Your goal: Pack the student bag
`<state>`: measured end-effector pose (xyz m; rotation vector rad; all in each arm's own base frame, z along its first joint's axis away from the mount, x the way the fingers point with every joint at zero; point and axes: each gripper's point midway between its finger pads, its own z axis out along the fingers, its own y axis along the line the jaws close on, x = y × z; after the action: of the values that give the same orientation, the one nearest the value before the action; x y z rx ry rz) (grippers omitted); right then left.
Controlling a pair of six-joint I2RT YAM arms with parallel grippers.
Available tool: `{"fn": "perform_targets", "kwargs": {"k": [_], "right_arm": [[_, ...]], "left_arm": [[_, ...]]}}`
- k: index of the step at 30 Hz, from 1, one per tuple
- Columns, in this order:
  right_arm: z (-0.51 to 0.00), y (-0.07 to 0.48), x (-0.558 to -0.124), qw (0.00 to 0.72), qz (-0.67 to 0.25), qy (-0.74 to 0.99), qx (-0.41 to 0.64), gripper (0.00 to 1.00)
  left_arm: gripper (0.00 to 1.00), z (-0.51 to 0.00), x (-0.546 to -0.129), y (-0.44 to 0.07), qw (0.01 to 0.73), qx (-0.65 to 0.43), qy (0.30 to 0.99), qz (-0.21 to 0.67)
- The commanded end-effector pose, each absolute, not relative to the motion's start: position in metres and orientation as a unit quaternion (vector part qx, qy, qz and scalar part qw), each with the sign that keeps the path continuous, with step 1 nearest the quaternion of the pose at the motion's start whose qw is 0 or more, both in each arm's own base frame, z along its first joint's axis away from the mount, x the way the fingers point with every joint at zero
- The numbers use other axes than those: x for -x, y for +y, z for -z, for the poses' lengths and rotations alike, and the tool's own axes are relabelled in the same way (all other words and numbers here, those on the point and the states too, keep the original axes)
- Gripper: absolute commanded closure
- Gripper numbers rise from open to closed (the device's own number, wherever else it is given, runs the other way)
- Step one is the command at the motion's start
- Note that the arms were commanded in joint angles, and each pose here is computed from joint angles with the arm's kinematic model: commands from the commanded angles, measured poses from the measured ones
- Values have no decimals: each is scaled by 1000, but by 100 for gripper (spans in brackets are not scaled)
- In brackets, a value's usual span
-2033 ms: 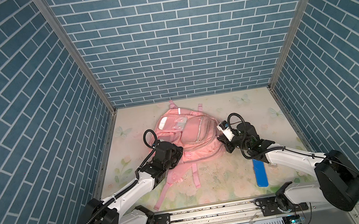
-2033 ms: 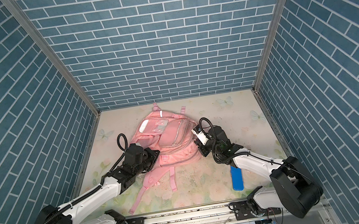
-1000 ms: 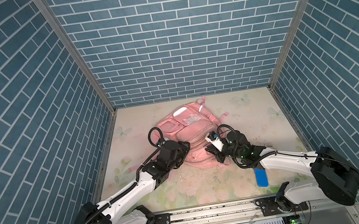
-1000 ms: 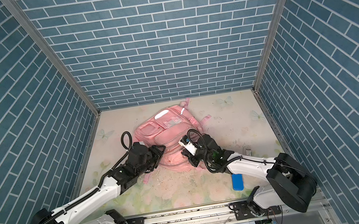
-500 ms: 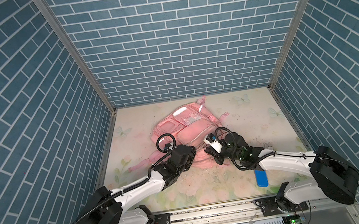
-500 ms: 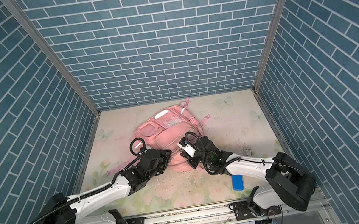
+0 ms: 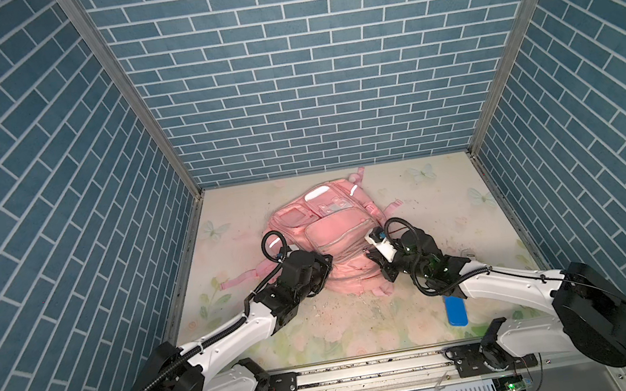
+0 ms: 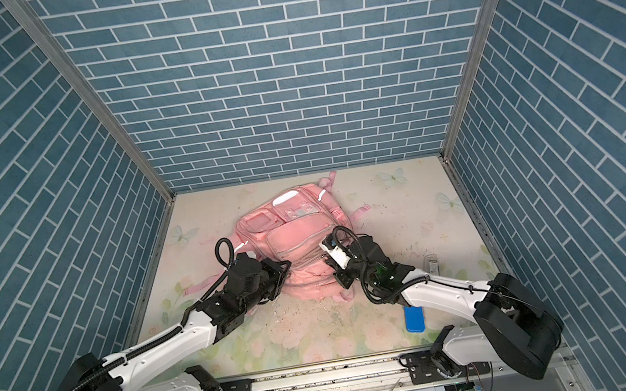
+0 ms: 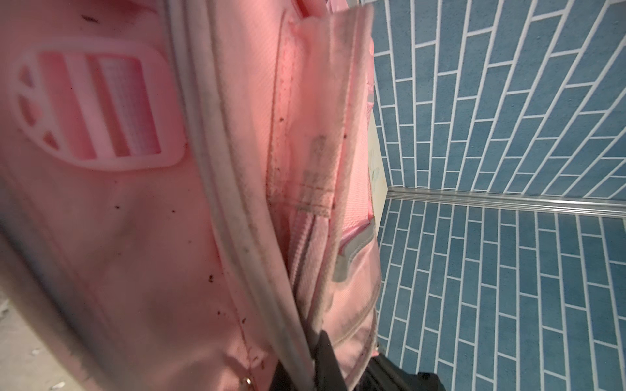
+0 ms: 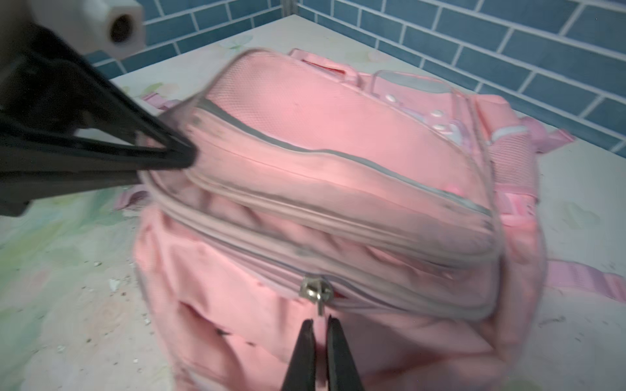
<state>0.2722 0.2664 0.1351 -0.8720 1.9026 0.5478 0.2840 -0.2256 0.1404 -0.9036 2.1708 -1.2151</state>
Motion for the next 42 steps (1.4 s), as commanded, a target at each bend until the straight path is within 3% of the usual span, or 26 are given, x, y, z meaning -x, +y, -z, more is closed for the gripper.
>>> {"fn": "perform_targets", "kwargs": {"k": [1,7,18,19,20,21,22,34,42], "right_arm": [[-161,229,-307,522,-192,783,280,100],[-161,230,-313,508,-188,780,315,100],[-172,292,-261,493,-286,724,390,100],[-174,298,-259,493,-291,719,393,100],[-173,304,-255,491,-297,717,397,100],[-173,309,-254,489,-299,716,400,100],[-171,312,-253,487,-298,716,402,100],[-159,324,-249,478,-290,722,407,100],[-156,329,-244,476,-283,720,419,100]], "left_arm": [[100,-130,-288,-193,270,317,816,400],[100,-130,-295,-167,270,316,820,393],[100,-145,-349,-123,291,284,840,359],[92,-145,-352,-119,290,292,838,359],[69,-146,-353,-116,289,300,835,358],[58,-148,-353,-113,291,311,832,355],[54,-151,-352,-114,294,315,829,357],[47,-180,-282,-187,286,373,761,446],[47,-167,-272,-249,254,372,754,478]]}}
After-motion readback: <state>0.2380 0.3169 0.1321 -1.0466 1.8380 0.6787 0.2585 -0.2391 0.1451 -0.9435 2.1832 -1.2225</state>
